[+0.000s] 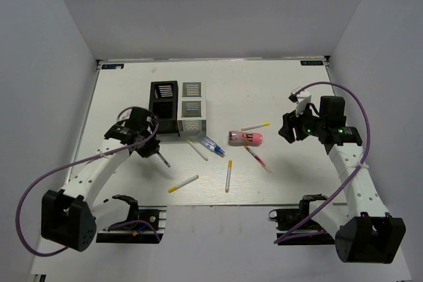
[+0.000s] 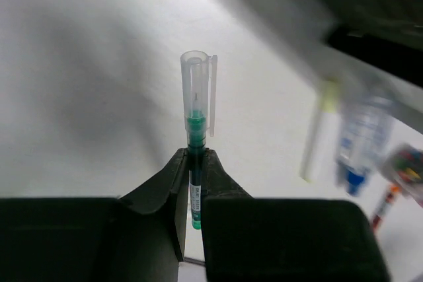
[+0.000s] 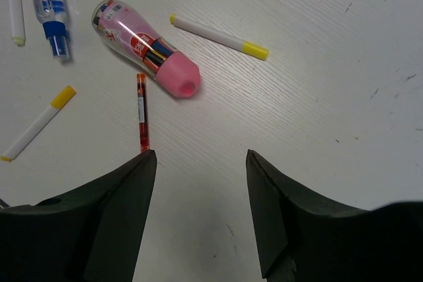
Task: Sort the stationery into containers
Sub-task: Pick up the pen from the center of the board, then place the pen in the storage box.
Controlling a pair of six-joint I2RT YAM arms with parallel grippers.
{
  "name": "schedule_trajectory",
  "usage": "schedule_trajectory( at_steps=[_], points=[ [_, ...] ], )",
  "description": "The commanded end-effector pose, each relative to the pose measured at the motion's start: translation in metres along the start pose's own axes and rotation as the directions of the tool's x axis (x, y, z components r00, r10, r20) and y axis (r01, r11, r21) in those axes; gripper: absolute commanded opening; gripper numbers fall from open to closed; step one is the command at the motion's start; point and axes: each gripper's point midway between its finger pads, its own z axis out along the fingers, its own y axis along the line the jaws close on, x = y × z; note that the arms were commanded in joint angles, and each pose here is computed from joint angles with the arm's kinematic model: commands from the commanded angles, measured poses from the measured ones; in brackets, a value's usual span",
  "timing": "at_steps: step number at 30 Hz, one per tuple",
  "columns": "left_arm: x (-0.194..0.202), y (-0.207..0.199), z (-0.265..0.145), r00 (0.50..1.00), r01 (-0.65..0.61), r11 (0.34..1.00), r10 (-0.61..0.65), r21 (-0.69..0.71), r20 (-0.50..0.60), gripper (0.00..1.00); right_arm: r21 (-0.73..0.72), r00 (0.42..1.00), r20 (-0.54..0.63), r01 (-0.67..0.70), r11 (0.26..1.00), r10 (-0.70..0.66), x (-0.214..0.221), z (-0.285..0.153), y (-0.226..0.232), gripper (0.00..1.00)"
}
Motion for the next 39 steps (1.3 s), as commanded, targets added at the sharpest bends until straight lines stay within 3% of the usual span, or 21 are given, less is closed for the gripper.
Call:
schedule_trajectory(
  at_steps=[1,9,12,13,14,17,23,29,39],
  points=[
    [-0.028,-0.026,-0.05,0.986,-0.139,0.983,0.127,0.12,0.104,0.0,-0.029,1.0,0.02,0.01,1.0,-0.01,-0.009,-0.001,0.004,0.63],
    [-0.037,-0.083,-0.097,0.935,-0.347,0.847,0.279,0.403,0.218,0.0,-0.064,1.0,0.028,0.013,0.998,-0.011,-0.012,-0.001,0.009,0.63],
    [-0.067,-0.115,-0.122,0.894,-0.409,0.786,0.243,0.464,0.377,0.0,-0.112,0.999,0.031,0.036,0.993,-0.033,-0.012,-0.001,0.017,0.49],
    [-0.081,-0.125,-0.133,0.874,-0.423,0.772,0.209,0.474,0.439,0.0,-0.138,0.999,0.033,0.035,0.99,-0.031,-0.012,-0.001,0.022,0.33],
    [-0.093,-0.135,-0.143,0.851,-0.448,0.762,0.202,0.469,0.485,0.0,-0.145,0.999,0.034,0.042,0.989,-0.037,-0.011,-0.001,0.023,0.26],
    [-0.121,-0.158,-0.152,0.805,-0.485,0.763,0.199,0.427,0.558,0.0,-0.172,0.999,0.04,0.043,0.984,-0.037,-0.013,-0.003,0.028,0.16],
    [-0.168,-0.186,-0.142,0.724,-0.498,0.806,0.185,0.318,0.665,0.0,-0.19,0.999,0.045,0.029,0.981,-0.02,-0.011,-0.002,0.033,0.2],
    [-0.211,-0.187,-0.116,0.65,-0.447,0.885,0.221,0.131,0.727,0.0,-0.187,0.999,0.043,0.016,0.982,-0.008,-0.006,0.0,0.033,0.23],
    [-0.224,-0.206,-0.071,0.65,-0.404,0.912,0.231,0.072,0.724,0.0,-0.183,1.0,0.028,0.016,0.983,-0.011,-0.002,0.001,0.033,0.23]
  ],
)
